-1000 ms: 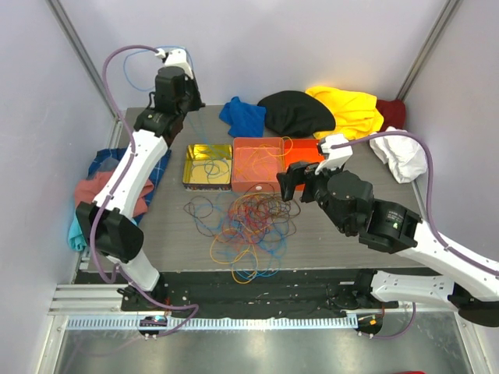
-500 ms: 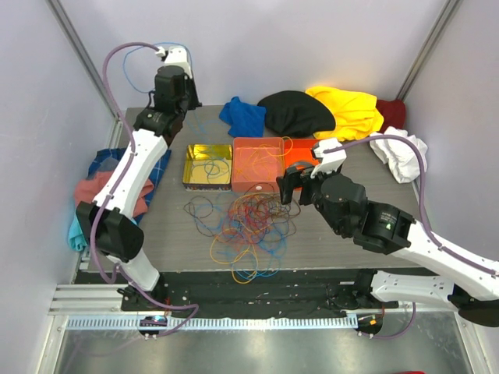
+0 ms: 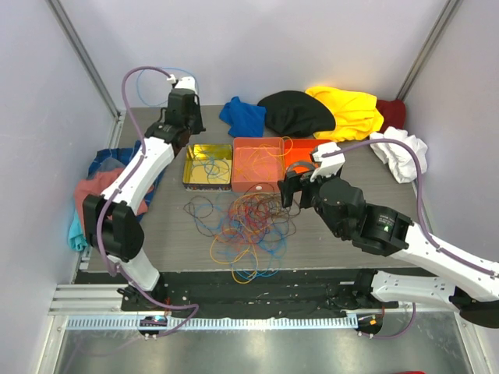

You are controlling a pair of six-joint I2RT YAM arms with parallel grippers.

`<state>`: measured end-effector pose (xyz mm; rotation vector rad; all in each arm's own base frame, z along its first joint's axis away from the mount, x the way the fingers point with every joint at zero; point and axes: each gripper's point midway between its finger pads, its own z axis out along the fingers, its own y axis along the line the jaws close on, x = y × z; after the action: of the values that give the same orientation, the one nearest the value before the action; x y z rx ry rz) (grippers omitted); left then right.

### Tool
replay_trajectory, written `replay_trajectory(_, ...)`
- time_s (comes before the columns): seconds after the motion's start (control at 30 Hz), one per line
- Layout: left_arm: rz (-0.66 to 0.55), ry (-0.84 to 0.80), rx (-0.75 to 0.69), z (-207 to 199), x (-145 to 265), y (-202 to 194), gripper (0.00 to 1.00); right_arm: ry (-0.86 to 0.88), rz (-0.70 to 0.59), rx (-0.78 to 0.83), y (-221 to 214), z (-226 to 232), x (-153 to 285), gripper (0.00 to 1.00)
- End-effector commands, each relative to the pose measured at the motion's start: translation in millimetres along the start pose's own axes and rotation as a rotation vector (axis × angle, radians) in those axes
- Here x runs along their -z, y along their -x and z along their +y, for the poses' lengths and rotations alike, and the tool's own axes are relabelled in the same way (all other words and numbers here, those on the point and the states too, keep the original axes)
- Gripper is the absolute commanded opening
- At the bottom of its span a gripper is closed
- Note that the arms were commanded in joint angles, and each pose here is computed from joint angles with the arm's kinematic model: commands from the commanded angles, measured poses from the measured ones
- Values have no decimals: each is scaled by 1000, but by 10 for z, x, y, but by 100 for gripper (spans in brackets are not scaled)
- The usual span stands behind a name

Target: Untangle the cables

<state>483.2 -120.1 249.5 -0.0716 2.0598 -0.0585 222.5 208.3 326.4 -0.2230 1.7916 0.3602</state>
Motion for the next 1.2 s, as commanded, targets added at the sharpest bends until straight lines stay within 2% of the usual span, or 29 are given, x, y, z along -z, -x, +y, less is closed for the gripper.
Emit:
replay_trajectory(0.0, -121, -1, 32, 62, 369, 438, 0, 0, -42, -40, 93, 16, -7, 95)
replay_trajectory(0.2, -24, 37, -22, 103, 266, 107, 0, 5, -32, -35, 25, 38, -43, 94)
replay_trajectory(0.37, 128, 79, -78, 126, 78, -318, 0, 6, -27, -31, -15, 41, -50, 95)
replay_trajectory(0.43, 143, 99, -81, 171, 82, -391, 0, 3, -30, -31, -14, 25, -43, 94)
replay_trajectory(0.8, 93, 182, -99, 468, 571, -305, 0, 14, -10, -6, -125, 47, -104, 95)
replay_trajectory(1.17, 106, 188, -107, 487, 625, -290, 0, 16, -15, -8, -135, 22, -88, 94)
